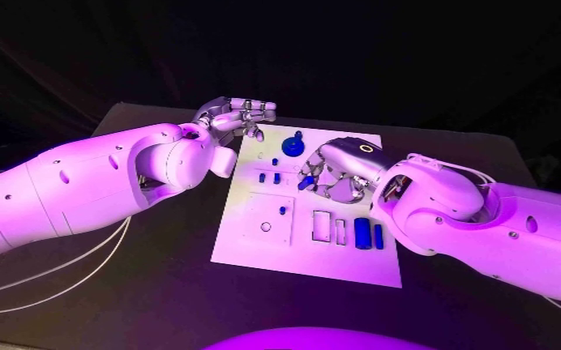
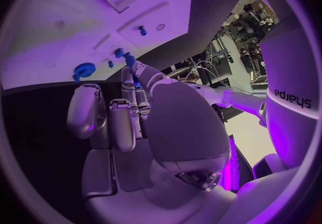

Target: Assemble the parts on the task board

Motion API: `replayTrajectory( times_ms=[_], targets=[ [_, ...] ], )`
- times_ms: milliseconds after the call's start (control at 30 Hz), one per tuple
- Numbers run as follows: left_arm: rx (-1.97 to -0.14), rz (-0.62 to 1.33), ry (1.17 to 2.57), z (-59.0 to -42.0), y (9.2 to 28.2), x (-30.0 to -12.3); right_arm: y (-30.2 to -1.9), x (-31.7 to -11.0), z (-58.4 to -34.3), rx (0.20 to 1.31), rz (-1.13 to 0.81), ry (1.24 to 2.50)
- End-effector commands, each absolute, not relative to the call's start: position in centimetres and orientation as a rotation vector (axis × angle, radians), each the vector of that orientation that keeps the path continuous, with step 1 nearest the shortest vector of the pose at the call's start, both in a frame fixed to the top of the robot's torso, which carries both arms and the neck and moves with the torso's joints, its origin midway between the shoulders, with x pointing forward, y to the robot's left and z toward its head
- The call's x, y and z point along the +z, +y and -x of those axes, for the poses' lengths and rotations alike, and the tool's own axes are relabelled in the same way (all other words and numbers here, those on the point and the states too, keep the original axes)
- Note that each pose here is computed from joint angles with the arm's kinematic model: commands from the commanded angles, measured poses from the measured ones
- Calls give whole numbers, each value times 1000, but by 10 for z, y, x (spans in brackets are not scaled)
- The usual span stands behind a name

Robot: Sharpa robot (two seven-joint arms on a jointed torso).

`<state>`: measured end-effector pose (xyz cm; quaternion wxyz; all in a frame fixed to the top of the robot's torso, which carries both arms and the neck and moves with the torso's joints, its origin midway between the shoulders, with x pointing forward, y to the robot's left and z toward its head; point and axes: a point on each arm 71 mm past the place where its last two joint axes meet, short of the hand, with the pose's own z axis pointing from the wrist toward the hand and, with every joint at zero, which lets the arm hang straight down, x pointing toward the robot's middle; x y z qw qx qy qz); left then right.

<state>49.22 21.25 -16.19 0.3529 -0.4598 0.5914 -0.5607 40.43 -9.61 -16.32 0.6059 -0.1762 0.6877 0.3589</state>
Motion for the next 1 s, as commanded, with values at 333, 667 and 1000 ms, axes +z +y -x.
replayTrajectory(
  times_ms=[333, 667, 1000],
  targets=[
    [-1478, 1172, 1545, -492, 206, -161, -48, -203, -388, 973, 433, 1677],
    [-1480, 1171, 1548, -492, 205, -161, -35, -224, -389, 971, 444, 1721],
    [-1479, 1172, 1550, -492, 205, -162, -33, -232, -392, 951, 460, 1743]
  ],
)
